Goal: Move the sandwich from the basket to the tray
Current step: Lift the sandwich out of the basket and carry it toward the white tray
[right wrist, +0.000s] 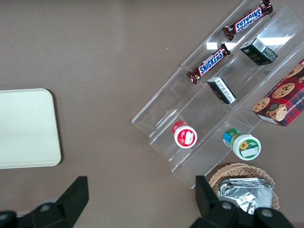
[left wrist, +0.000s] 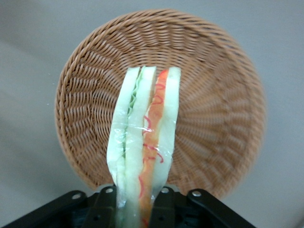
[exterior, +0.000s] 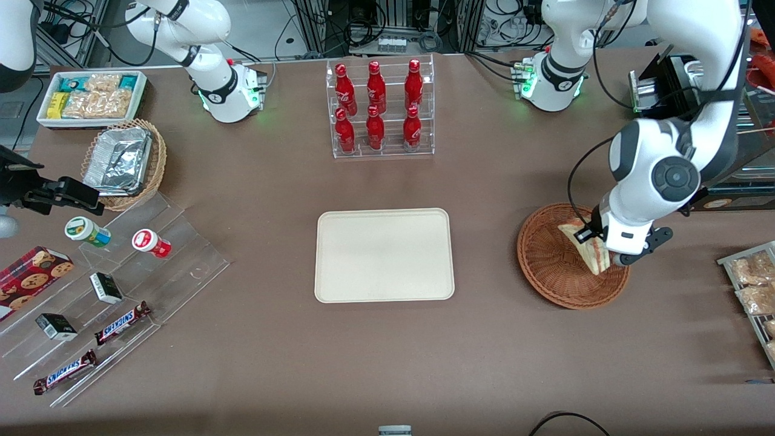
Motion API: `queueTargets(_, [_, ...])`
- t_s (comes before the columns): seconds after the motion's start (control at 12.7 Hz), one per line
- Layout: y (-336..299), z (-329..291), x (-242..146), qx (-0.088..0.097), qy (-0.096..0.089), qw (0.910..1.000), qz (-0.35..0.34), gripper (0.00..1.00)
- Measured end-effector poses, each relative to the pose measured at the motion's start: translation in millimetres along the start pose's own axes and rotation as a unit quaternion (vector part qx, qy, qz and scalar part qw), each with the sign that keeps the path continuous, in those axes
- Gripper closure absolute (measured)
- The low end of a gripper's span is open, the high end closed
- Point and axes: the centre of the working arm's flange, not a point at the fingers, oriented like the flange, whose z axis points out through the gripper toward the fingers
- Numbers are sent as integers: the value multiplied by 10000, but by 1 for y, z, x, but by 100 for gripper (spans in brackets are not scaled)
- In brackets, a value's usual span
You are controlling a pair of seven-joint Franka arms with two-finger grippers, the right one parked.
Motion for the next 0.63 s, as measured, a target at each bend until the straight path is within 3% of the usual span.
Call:
queueTargets(0.32, [83,-60,-53,-114,215,9955,920,81])
queueTargets(0.63, [162,-54,-116,-129,227,9829,1821,81])
